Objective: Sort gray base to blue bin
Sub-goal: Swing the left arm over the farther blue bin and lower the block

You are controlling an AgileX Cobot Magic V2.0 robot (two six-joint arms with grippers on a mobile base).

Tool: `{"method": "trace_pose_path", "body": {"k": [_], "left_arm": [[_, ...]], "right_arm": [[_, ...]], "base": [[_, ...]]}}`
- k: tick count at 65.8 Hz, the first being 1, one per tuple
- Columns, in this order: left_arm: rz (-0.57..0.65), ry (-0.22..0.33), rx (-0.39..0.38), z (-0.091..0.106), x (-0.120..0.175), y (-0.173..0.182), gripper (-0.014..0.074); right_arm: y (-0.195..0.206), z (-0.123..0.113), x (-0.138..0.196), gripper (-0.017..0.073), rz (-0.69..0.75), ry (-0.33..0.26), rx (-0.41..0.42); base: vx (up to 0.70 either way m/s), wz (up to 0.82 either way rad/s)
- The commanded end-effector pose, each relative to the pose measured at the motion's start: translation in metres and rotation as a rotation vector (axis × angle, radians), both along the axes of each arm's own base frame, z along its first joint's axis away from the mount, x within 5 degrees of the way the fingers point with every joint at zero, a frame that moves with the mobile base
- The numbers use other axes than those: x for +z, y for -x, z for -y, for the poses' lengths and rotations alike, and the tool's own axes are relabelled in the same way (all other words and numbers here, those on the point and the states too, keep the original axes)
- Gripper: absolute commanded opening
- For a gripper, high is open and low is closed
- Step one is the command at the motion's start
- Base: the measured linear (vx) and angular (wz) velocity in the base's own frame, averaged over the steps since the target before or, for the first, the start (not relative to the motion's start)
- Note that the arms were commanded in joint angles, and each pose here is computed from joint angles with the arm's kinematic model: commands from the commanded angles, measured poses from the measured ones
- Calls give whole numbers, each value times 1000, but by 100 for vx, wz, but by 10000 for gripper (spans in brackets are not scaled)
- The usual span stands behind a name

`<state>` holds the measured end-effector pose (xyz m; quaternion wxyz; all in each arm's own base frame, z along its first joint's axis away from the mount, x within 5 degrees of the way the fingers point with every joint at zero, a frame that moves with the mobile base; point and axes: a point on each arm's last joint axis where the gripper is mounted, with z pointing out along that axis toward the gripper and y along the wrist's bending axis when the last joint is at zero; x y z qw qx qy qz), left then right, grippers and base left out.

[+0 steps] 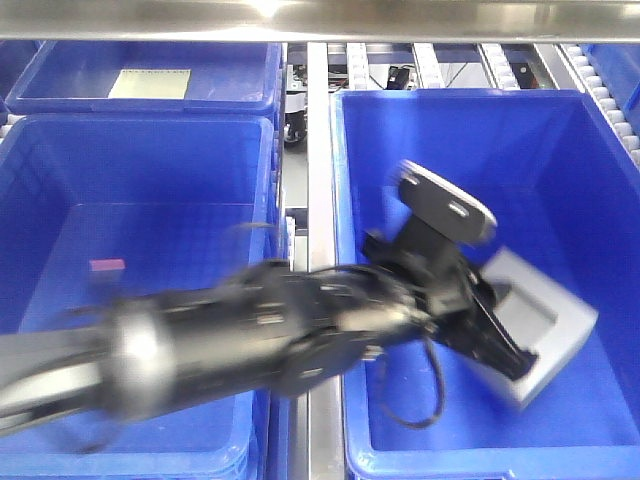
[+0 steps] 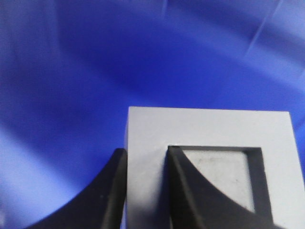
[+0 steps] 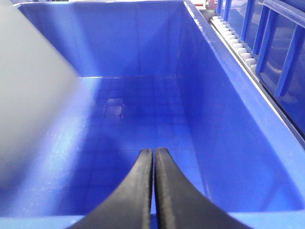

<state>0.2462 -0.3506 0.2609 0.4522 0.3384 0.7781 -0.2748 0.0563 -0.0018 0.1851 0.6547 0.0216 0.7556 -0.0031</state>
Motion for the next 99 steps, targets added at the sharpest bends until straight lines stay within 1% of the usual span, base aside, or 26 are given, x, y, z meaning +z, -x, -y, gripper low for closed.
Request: {"method": "trace_pose_path", "body": {"k": [1, 5, 10, 18, 27, 34, 41, 48, 65, 77, 84, 89, 94, 99], "left_arm": [[39, 65, 0, 10, 29, -5, 4], [18, 34, 4, 13, 21, -8, 4], [4, 13, 4, 16, 12, -9, 4], [-30, -37, 8, 18, -3, -11, 4], [-54, -73, 11, 18, -13, -12, 9], [-67, -95, 12, 18, -18, -12, 33], [-82, -117, 14, 17, -20, -12, 77], [-90, -131, 16, 16, -22, -11, 133], [-93, -133, 17, 16, -22, -11, 274], [-93, -131, 18, 16, -21, -11, 328], [-102, -126, 23, 15, -17, -10, 325], [-106, -133, 17, 13, -13, -5, 303], [-77, -126, -6, 12, -5, 2, 235], [-51, -93, -21, 8, 6, 11, 127]], "right_arm": [[-2, 0, 4, -5, 37, 18, 1], [-2, 0, 4, -5, 37, 18, 1], [-2, 0, 4, -5, 37, 18, 1], [-2, 0, 4, -5, 37, 18, 1], [-2, 0, 4, -5, 37, 18, 1], [-2, 0, 4, -5, 37, 18, 1], [-2, 0, 4, -5, 37, 18, 1], [-2, 0, 4, -5, 37, 18, 1], [-2, 0, 4, -5, 37, 18, 1], [-2, 0, 4, -5, 37, 18, 1], [-2, 0, 4, -5, 37, 18, 1], [-2, 0, 4, -5, 37, 18, 1], [-2, 0, 4, -5, 37, 18, 1], [-2, 0, 4, -5, 37, 18, 1]], "base": [[0, 0], [0, 0], [0, 0], [0, 0], [0, 0], [0, 0], [0, 0], [0, 0], [0, 0], [0, 0], [0, 0], [0, 0], [0, 0], [0, 0]]}}
